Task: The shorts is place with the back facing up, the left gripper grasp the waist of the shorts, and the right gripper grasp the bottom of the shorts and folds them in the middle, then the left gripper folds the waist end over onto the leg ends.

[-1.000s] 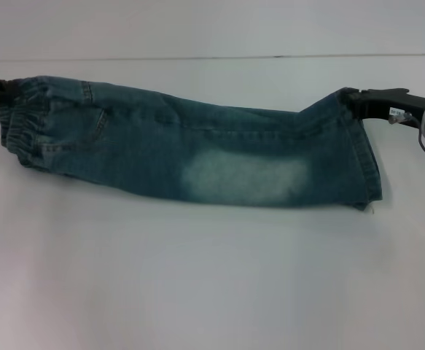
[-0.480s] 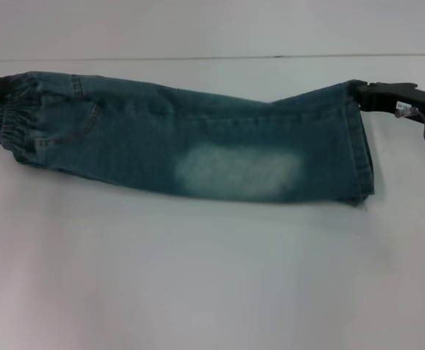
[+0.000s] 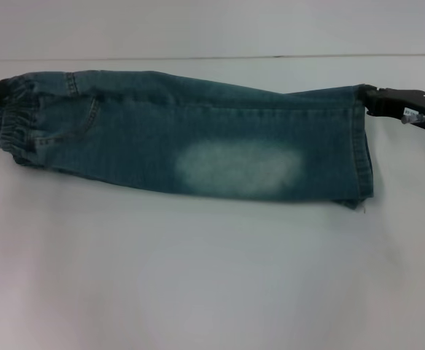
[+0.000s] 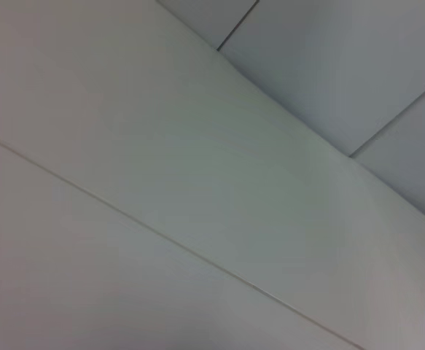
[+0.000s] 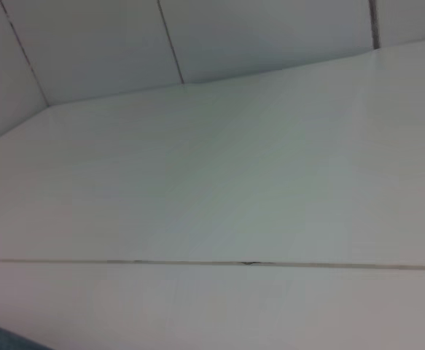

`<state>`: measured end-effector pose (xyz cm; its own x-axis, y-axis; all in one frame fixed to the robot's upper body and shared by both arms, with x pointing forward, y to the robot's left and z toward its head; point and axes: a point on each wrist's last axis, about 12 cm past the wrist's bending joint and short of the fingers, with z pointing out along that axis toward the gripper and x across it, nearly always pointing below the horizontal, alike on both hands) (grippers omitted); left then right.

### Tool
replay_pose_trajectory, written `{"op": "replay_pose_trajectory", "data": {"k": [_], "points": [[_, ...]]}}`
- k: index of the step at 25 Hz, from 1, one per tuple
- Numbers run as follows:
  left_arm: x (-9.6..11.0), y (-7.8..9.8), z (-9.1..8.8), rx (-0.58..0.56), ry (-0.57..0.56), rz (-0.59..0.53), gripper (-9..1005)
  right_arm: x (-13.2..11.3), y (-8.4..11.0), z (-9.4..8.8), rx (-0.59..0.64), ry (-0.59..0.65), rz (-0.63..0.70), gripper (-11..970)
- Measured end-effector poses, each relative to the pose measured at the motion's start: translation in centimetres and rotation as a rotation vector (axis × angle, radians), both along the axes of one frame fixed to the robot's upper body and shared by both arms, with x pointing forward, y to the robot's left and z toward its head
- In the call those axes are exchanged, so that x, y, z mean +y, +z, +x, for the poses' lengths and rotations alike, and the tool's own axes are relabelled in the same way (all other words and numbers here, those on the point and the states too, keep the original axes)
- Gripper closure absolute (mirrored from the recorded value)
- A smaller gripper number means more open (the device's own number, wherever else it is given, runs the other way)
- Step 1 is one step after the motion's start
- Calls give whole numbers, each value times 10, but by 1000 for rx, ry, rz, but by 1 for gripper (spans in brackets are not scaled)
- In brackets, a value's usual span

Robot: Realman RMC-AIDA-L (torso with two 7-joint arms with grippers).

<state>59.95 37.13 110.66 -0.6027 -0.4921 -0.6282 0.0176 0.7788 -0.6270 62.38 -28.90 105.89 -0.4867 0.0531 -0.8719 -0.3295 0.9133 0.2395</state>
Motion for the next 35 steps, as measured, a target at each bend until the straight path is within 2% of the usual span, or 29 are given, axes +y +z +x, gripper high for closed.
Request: {"op": "replay_pose_trajectory", "data": {"k": [8, 18, 25, 31, 35], "points": [[-7, -3, 4, -17, -12, 17, 799, 5, 1, 2, -11, 22, -17, 907], [-20, -9, 7, -92, -45, 87, 792, 13, 0, 4, -6, 42, -21, 902], [-24, -19, 12, -75, 14, 161, 787, 16, -4, 2, 12, 44, -28, 899], [-18, -24, 9, -63, 62, 185, 558, 12, -6, 0, 16, 21, -11, 755], [-13, -22, 5, -71, 55, 182, 395, 6, -5, -3, 3, -3, 27, 569]]}}
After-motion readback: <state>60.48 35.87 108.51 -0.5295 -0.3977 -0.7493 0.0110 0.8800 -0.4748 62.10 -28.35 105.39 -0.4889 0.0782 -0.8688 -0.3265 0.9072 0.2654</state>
